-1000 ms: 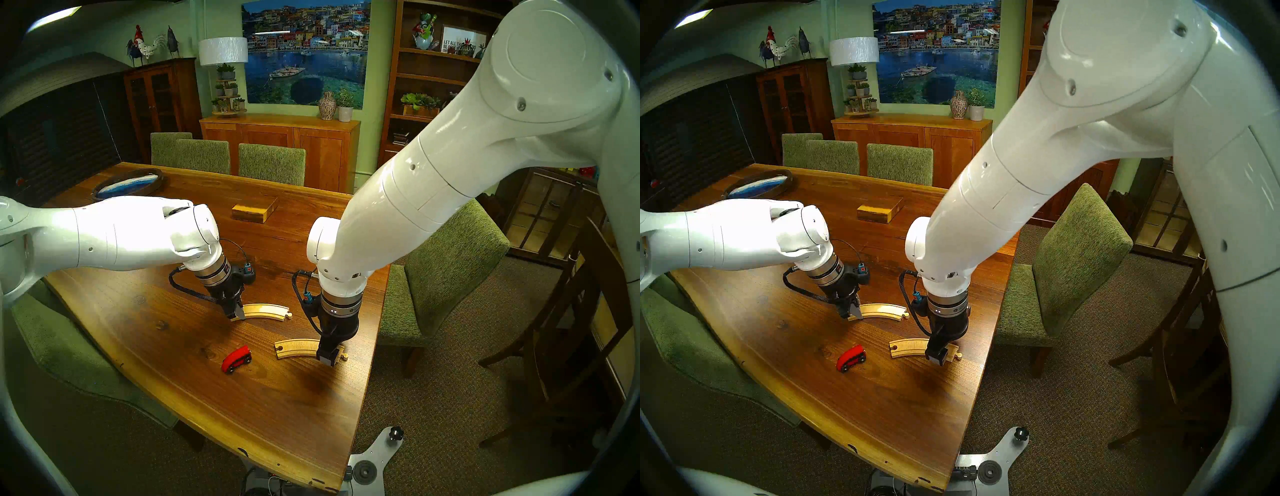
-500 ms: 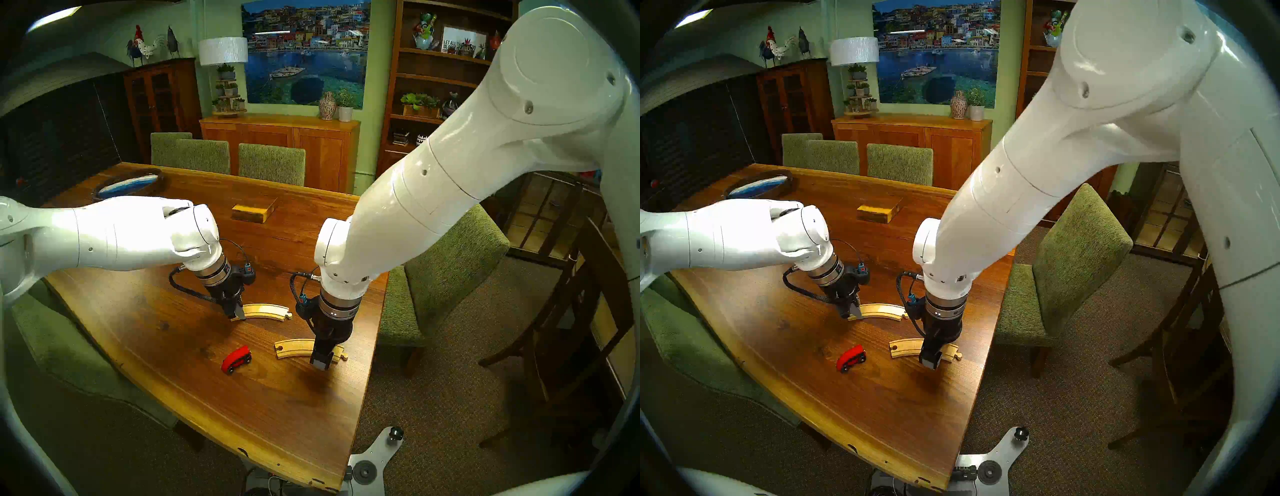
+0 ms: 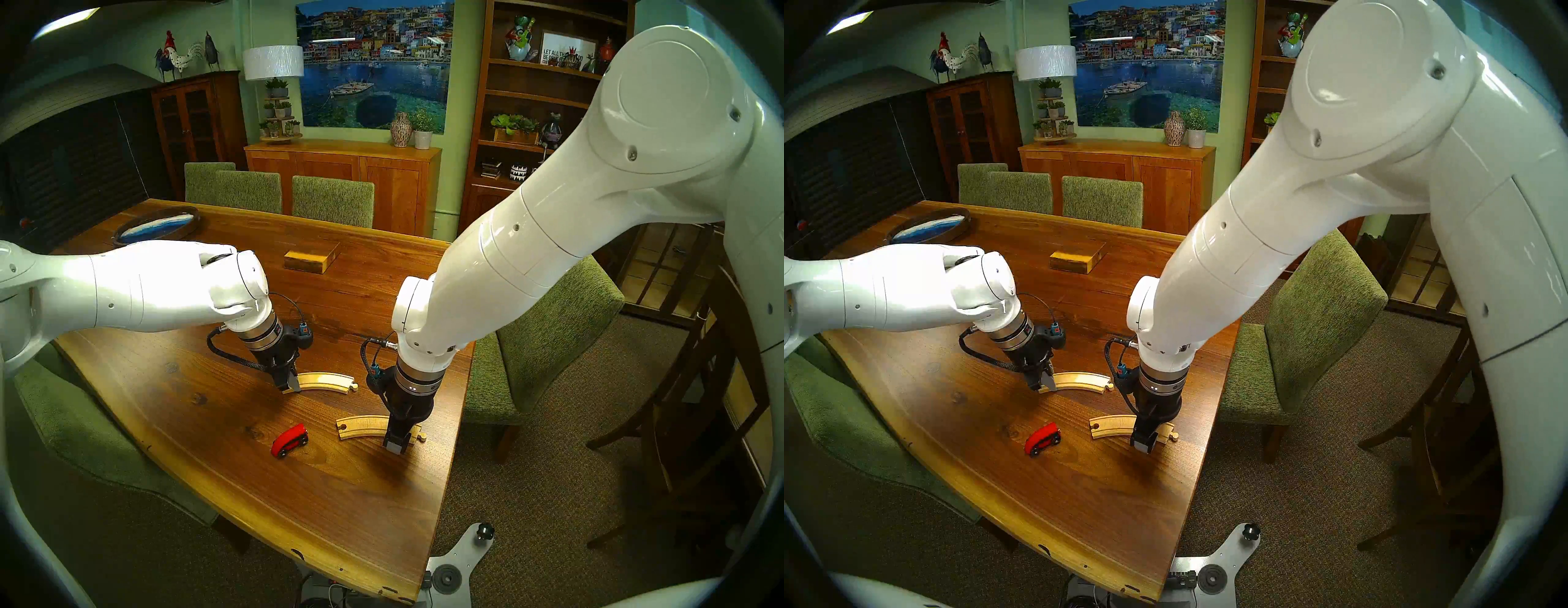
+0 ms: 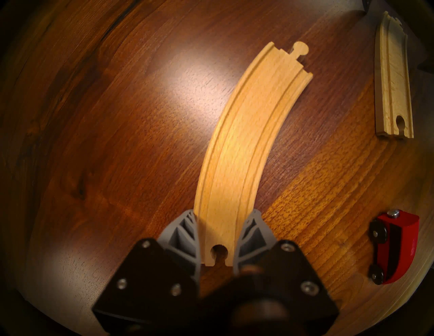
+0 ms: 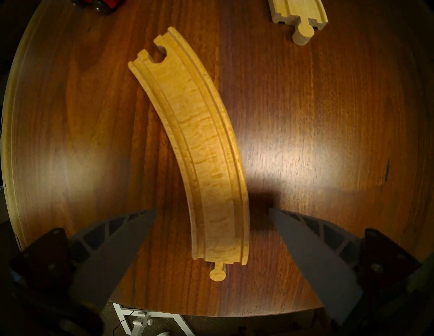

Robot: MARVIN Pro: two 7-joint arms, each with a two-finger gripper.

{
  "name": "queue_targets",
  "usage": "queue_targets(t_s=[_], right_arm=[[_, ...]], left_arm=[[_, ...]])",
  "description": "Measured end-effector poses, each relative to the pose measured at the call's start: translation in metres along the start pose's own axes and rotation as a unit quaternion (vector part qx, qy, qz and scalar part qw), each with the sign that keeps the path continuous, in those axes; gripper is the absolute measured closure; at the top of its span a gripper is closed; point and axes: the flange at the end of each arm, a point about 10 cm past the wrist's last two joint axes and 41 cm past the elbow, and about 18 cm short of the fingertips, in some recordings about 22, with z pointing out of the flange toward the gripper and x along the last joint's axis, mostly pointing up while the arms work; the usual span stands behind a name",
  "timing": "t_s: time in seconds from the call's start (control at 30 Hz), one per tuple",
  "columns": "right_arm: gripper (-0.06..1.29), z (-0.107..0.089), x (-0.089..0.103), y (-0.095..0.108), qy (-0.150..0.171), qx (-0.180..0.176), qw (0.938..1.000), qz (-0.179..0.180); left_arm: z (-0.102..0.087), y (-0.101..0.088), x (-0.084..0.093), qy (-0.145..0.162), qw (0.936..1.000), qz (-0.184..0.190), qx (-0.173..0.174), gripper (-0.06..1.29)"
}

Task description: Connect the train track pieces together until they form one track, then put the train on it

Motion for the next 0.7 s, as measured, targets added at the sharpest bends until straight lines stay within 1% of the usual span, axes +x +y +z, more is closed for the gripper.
queue_targets(t_s=[0.37, 0.4, 0.53, 0.57, 0.6, 0.63, 0.7], right_arm=[[-0.03, 0.003, 0.005, 0.0, -0.004, -0.007, 1.0, 0.003], [-0.01, 0.003, 0.006, 0.0, -0.005, -0.007, 1.0, 0.004], [0.15, 0.002, 0.012, 0.003, -0.002, -0.009, 0.9999, 0.009], [0.33, 0.001, 0.014, 0.003, -0.002, -0.01, 0.9999, 0.009], [0.38, 0.001, 0.014, 0.003, -0.003, -0.011, 0.9999, 0.01], [0.48, 0.001, 0.015, 0.004, -0.004, -0.011, 0.9999, 0.011], [0.63, 0.0, 0.015, 0.004, -0.005, -0.012, 0.9999, 0.011]], left_arm=[[0.0, 0.0, 0.0, 0.0, 1.0, 0.0, 0.0, 1.08], [0.0, 0.0, 0.0, 0.0, 1.0, 0.0, 0.0, 1.08], [0.0, 0.0, 0.0, 0.0, 1.0, 0.0, 0.0, 1.08], [0.0, 0.0, 0.0, 0.0, 1.0, 0.0, 0.0, 1.08], [0.0, 0.0, 0.0, 0.0, 1.0, 0.0, 0.0, 1.08], [0.0, 0.0, 0.0, 0.0, 1.0, 0.0, 0.0, 1.08], [0.0, 0.0, 0.0, 0.0, 1.0, 0.0, 0.0, 1.08]])
